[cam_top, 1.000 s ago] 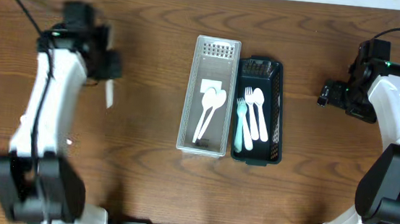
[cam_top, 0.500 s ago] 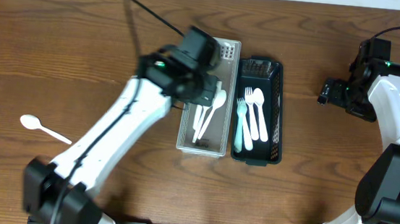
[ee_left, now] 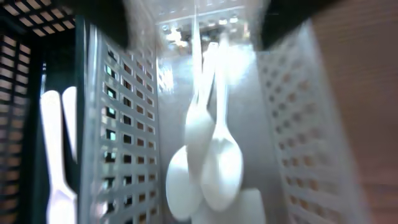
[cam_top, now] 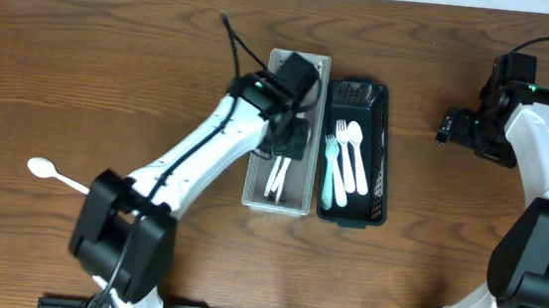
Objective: Pack container
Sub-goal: 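Carry the spoon into the clear white basket and release, then move left gripper to the last white spoon and grasp it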
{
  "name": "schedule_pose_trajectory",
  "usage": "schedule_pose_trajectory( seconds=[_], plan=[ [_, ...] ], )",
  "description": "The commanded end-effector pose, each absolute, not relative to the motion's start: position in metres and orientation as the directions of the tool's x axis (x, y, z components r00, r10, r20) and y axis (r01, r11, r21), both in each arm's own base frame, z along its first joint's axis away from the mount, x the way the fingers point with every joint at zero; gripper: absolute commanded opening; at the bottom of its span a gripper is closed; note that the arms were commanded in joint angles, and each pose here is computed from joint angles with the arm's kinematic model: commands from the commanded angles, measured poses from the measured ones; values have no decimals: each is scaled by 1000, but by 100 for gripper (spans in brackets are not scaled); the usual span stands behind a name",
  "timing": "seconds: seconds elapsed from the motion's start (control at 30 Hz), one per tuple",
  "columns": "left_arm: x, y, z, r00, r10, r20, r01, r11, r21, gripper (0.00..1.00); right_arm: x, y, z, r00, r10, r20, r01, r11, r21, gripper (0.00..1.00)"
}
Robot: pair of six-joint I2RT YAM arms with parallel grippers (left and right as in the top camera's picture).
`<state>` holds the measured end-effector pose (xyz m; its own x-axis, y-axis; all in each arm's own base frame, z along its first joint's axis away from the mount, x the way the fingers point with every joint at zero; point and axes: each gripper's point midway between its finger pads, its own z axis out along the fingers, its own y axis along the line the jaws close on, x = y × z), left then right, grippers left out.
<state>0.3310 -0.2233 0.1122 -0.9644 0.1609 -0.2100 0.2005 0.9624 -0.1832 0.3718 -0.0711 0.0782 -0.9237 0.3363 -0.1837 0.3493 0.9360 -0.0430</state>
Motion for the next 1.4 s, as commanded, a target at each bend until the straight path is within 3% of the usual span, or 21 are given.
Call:
schedule_pose_trajectory(
  seconds=[0.0,0.13,0.3,0.4,0.53,0.63,0.77,1.07,1.37],
  plan=[
    [345,-198,164,-933,126,-337,199,962,-189,98,374,-75,89,-918,334,-213,351,936,-42,99],
    [350,-135,202,-912,-4,-411,58,989,-137,98,374,-75,89,-919,331,-212,347,937,-43,99],
    [341,-24,231,-830,-331,-449,-320,942,-103,98,374,-75,89,-927,310,-211,326,944,-48,99],
    [329,38,230,-703,-580,-411,-580,802,-141,98,374,-75,89,-928,307,-211,324,945,-49,99],
    [308,105,210,-465,-818,-339,-828,537,-161,98,373,-75,89,-929,307,-208,324,945,-49,99],
    [291,142,188,-299,-912,-280,-927,347,-140,98,371,-74,88,-930,308,-200,324,945,-50,99],
    [278,178,158,-204,-951,-231,-969,230,-90,98,370,-74,88,-930,311,-193,326,944,-51,99],
    [270,213,81,-236,-970,-62,-972,235,22,98,368,-74,88,-931,312,-188,326,944,-52,99],
    [287,205,23,-338,-938,74,-941,338,-12,98,366,-74,87,-933,313,-178,326,944,-53,99]
  ],
)
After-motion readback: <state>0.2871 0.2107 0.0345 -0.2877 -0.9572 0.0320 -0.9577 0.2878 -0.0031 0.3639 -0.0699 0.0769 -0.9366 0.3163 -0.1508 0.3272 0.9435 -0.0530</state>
